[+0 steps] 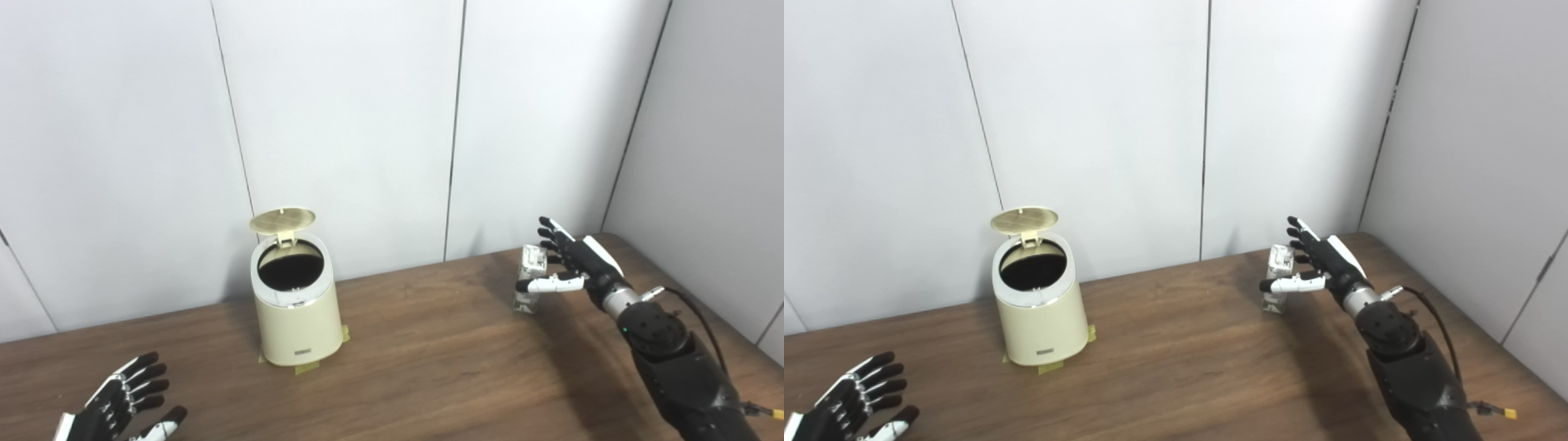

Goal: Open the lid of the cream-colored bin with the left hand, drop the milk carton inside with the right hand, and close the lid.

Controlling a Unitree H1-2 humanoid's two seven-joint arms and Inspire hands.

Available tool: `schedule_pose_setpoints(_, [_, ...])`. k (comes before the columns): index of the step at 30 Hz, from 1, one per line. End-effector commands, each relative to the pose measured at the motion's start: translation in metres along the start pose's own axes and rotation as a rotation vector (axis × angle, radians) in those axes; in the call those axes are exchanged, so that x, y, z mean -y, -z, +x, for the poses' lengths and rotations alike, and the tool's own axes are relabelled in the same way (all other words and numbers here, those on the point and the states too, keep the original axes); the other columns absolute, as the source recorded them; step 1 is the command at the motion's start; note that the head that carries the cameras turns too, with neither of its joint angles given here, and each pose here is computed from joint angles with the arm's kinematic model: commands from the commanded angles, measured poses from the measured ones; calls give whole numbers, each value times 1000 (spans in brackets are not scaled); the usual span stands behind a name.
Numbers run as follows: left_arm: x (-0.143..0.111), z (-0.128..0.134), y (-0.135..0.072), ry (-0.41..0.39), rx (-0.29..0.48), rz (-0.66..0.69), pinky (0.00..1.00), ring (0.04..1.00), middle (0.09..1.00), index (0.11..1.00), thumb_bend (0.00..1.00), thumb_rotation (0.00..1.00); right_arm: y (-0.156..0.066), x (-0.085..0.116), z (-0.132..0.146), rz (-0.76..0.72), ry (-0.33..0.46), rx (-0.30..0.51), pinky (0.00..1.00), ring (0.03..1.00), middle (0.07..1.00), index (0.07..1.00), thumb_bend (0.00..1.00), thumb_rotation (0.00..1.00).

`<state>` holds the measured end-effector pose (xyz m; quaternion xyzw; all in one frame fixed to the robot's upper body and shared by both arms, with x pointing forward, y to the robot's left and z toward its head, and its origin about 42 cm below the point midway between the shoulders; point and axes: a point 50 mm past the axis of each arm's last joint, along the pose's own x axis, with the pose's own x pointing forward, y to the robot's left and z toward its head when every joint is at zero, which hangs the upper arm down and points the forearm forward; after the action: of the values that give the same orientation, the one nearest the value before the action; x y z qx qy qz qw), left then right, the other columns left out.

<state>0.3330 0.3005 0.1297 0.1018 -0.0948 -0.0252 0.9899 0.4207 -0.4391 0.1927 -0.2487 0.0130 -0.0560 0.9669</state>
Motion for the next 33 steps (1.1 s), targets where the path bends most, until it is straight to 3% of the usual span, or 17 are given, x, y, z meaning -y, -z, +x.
schedule_pose_setpoints(1, [-5,11,-21,-4,79,23,700,733,776,806,619,26,-29,13,16,10,26,106,908,948,979,1000,916,220])
schedule_pose_setpoints(6, [-4,10,-23,3,84,24,688,725,770,800,626,30,-18,2,19,51,30,67,890,950,979,990,862,158])
schedule_pose_setpoints(13, [-4,9,-24,5,88,35,676,720,771,798,627,18,-8,-11,22,120,66,51,814,872,912,918,781,11])
schedule_pose_setpoints(24, [-5,8,-21,19,96,36,671,718,768,805,620,0,3,-24,29,153,112,57,753,779,831,817,766,0])
schedule_pose_setpoints(29, [-6,8,-20,23,94,45,653,706,767,807,617,0,7,-30,30,187,184,55,684,721,788,775,761,0])
schedule_pose_setpoints(31, [-5,7,-20,22,89,38,660,710,768,805,623,6,9,-35,30,205,236,43,527,584,657,696,720,0])
schedule_pose_setpoints(32, [-5,7,-20,23,89,35,662,712,768,805,624,8,11,-38,31,196,261,33,498,558,632,681,711,0])
schedule_pose_setpoints(33, [-5,7,-20,24,89,34,661,711,767,803,620,4,13,-40,31,187,275,29,455,506,547,607,619,0])
